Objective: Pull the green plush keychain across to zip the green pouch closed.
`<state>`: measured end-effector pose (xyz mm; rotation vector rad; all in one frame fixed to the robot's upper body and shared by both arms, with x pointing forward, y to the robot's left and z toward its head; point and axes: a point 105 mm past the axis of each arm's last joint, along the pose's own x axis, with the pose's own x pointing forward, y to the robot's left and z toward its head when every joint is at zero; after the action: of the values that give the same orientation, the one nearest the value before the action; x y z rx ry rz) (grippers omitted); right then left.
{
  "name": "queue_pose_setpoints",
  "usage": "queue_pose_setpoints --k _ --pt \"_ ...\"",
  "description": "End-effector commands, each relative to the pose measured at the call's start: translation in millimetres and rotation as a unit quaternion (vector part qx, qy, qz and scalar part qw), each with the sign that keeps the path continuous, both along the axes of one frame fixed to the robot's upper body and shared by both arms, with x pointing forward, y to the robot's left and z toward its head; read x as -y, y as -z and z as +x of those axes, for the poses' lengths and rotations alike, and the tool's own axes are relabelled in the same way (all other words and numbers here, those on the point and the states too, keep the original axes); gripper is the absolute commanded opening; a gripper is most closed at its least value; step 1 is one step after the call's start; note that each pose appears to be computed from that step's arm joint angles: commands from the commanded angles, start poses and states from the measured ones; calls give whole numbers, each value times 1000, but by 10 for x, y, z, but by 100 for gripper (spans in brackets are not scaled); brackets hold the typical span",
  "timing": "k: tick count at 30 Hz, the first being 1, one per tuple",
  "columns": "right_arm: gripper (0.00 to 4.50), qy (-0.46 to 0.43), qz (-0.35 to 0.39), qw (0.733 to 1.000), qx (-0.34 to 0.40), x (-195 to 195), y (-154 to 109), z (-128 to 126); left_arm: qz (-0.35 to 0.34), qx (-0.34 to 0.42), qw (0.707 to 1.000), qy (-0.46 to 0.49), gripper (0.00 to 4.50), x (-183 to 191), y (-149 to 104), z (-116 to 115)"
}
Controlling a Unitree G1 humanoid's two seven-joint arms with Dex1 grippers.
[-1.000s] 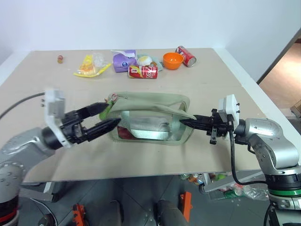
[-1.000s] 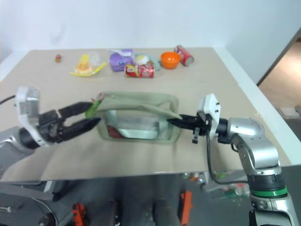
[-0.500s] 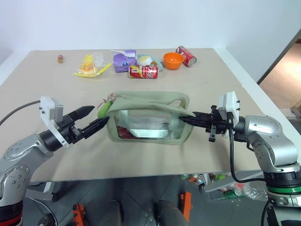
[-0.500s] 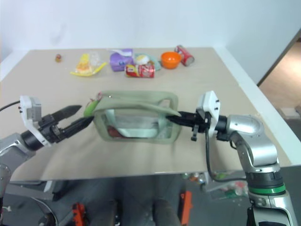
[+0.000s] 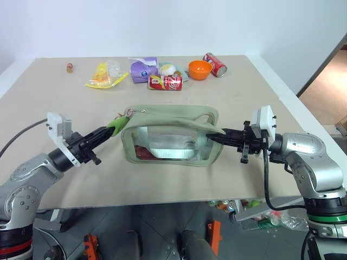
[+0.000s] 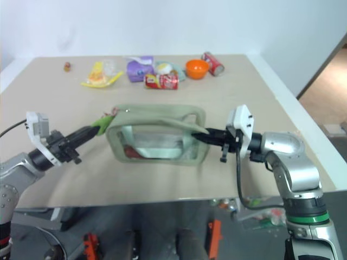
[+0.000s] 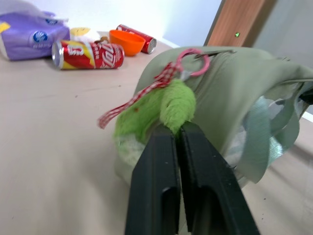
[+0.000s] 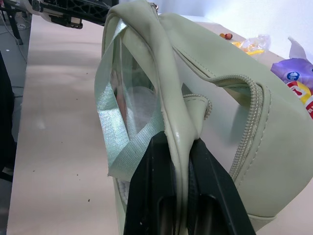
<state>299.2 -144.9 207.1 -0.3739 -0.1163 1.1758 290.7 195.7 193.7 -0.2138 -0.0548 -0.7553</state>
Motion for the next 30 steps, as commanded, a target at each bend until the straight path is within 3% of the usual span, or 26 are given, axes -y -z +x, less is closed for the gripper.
queue_pose_setpoints --k 1,6,10,17,21,25,26,30 --pt "0 -1 -5 1000 18 15 -59 -29 4 44 999 -10 13 -42 -191 33" --pt "0 3 -7 1000 18 45 -55 -25 36 123 991 23 13 100 -656 34" --pt "0 5 -11 1000 16 68 -44 -6 50 185 975 116 13 595 -1061 -33" --pt "0 2 -13 1000 17 50 -40 29 113 175 952 224 13 1153 -758 83" --pt "0 0 -13 1000 20 33 -46 20 156 156 950 223 13 1191 -587 243" --pt "0 2 -13 1000 22 35 -44 10 162 138 941 262 13 1188 -542 176" --pt "0 3 -13 1000 22 36 -40 7 164 140 939 267 76 1183 -552 164" --pt "0 1 -14 1000 22 32 -40 3 180 145 932 278 209 1086 -655 79"
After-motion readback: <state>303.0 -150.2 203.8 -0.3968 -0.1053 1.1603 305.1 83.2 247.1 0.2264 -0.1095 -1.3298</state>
